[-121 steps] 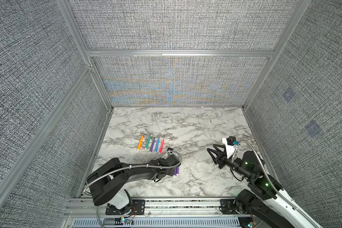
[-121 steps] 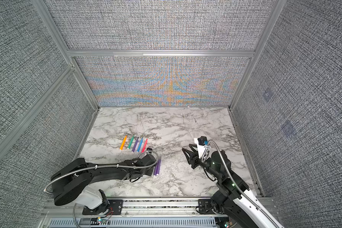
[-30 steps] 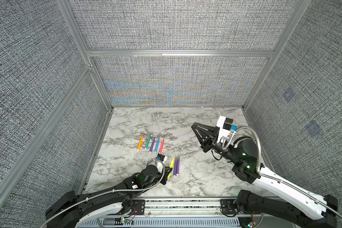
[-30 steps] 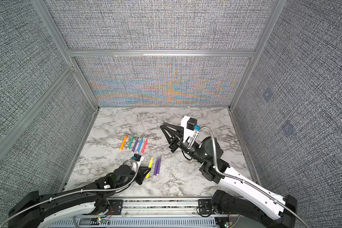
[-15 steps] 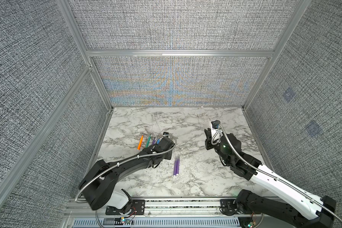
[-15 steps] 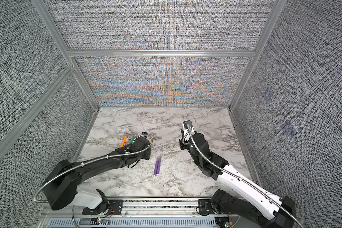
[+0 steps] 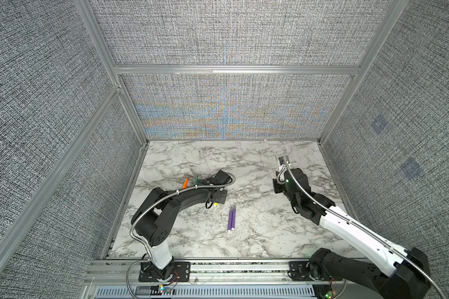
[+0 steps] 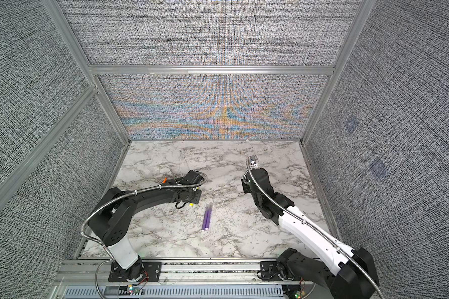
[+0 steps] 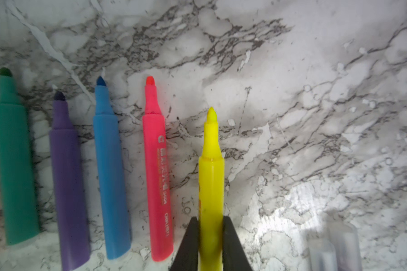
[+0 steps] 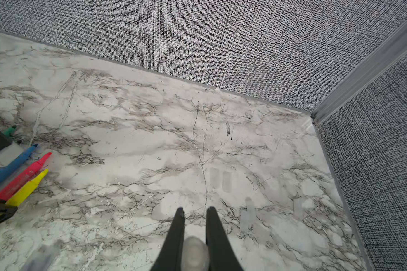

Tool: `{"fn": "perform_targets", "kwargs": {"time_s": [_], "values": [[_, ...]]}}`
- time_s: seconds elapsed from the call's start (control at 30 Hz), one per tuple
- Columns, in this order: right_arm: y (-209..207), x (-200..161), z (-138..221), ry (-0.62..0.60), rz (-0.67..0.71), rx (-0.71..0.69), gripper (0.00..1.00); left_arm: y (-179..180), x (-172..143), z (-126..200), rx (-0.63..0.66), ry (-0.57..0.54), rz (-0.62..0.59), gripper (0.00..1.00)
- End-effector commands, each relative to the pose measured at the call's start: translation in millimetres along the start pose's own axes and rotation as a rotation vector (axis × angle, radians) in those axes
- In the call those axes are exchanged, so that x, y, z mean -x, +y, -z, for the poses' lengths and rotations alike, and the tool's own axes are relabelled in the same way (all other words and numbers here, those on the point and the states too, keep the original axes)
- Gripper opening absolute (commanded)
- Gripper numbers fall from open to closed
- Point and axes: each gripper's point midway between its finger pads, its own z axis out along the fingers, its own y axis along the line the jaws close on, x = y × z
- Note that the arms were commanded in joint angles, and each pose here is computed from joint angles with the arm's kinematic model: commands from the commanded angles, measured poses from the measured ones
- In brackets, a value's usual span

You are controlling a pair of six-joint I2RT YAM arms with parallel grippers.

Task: Remove pen caps from pens
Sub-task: Place the pen at the center of the table, then place the pen cap to the middle-right of the table.

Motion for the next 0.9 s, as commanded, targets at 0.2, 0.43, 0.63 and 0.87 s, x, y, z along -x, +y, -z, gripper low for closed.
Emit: {"fn": "perform_targets", "kwargs": {"time_s": [0.2,0.43,0.63,0.87], "values": [[-22,-20,-31,0.173,0.011,-0.064,0.0,0,11,20,-0.03,-0.059,0.011,0.34],[-27,-69,-82,0.448,0.078,-0.075,0.0,-2,24,75,-0.138,-0.23,0.032,0.4],[-14,-126,-116,0.655,0.159,-0.054,0.02,3,5,105,-0.22,-0.32,0.049,0.42],[3,-157,-134,0.725,0.161,0.006,0.07,10,-17,114,-0.257,-0.368,0.078,0.43]]}}
